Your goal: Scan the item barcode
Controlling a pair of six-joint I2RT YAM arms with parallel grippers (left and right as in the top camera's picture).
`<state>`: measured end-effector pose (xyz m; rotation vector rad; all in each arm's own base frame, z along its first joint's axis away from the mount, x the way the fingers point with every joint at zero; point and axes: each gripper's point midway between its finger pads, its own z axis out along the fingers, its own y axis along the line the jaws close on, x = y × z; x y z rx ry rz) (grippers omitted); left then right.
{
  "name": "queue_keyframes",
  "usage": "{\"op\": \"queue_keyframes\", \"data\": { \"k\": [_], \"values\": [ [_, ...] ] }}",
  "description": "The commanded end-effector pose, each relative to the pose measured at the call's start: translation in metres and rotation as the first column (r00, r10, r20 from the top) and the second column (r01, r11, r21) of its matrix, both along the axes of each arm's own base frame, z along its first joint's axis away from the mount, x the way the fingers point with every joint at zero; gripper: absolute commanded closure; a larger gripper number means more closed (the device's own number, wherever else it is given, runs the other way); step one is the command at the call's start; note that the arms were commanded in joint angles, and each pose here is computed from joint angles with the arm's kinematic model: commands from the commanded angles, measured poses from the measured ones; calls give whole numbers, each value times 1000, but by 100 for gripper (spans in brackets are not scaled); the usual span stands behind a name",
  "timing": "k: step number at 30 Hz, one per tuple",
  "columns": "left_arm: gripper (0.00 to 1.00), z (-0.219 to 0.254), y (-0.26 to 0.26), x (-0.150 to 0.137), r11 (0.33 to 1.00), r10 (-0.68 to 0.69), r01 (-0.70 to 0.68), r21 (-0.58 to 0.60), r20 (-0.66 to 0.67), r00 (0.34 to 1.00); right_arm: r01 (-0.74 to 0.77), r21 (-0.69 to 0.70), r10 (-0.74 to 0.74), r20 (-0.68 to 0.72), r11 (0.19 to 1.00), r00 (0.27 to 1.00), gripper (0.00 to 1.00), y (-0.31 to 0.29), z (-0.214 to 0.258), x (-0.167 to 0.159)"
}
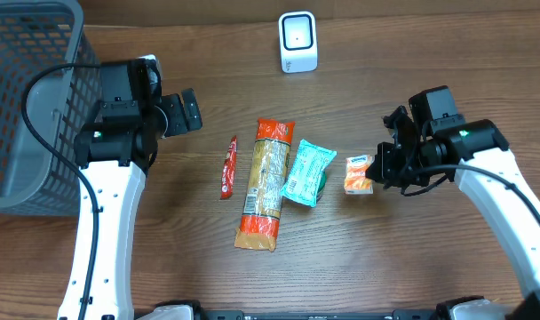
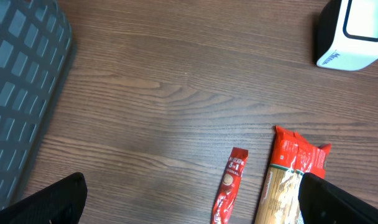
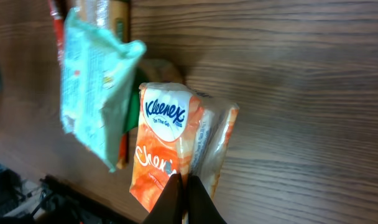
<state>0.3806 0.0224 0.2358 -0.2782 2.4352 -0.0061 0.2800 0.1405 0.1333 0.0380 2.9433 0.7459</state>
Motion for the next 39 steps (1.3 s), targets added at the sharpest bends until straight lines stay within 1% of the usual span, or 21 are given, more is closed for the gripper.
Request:
{"op": "queue_keyframes", "data": {
  "k": [1,7,10,21,22,24,26,28,32,36,39],
  "values": [
    [0,1,2,1,1000,-2,2,18,0,1000,69,-40,-70,-33,997,997,96,-22,-27,10],
    [0,1,2,1,1000,-2,2,18,0,1000,68,-39,-68,3,997,998,96,-29,-63,19],
    [0,1,2,1,1000,-2,2,18,0,1000,71,-41,-70,28,997,997,96,-30,-74,21],
    [0,1,2,1,1000,-2,2,18,0,1000,116,-168,-100,101,979,990,96,-54,-106,24],
    [0,1,2,1,1000,-2,2,18,0,1000,117,-172,-101,103,978,990,89,-55,-107,24],
    [0,1,2,1,1000,-2,2,18,0,1000,120,-178,-102,104,977,989,61,-56,-107,24],
    [0,1,2,1,1000,-2,2,18,0,1000,120,-177,-102,106,977,989,52,-56,-106,25],
    [0,1,2,1,1000,-2,2,18,0,1000,121,-175,-102,113,977,988,50,-55,-102,28],
    [0,1,2,1,1000,-2,2,18,0,1000,113,-157,-99,93,981,991,50,-50,-81,34],
    [0,1,2,1,1000,-2,2,18,0,1000,87,-130,-78,70,988,994,53,-39,-57,36],
    [0,1,2,1,1000,-2,2,18,0,1000,53,-133,-43,76,990,996,55,-29,-53,34]
  ]
}}
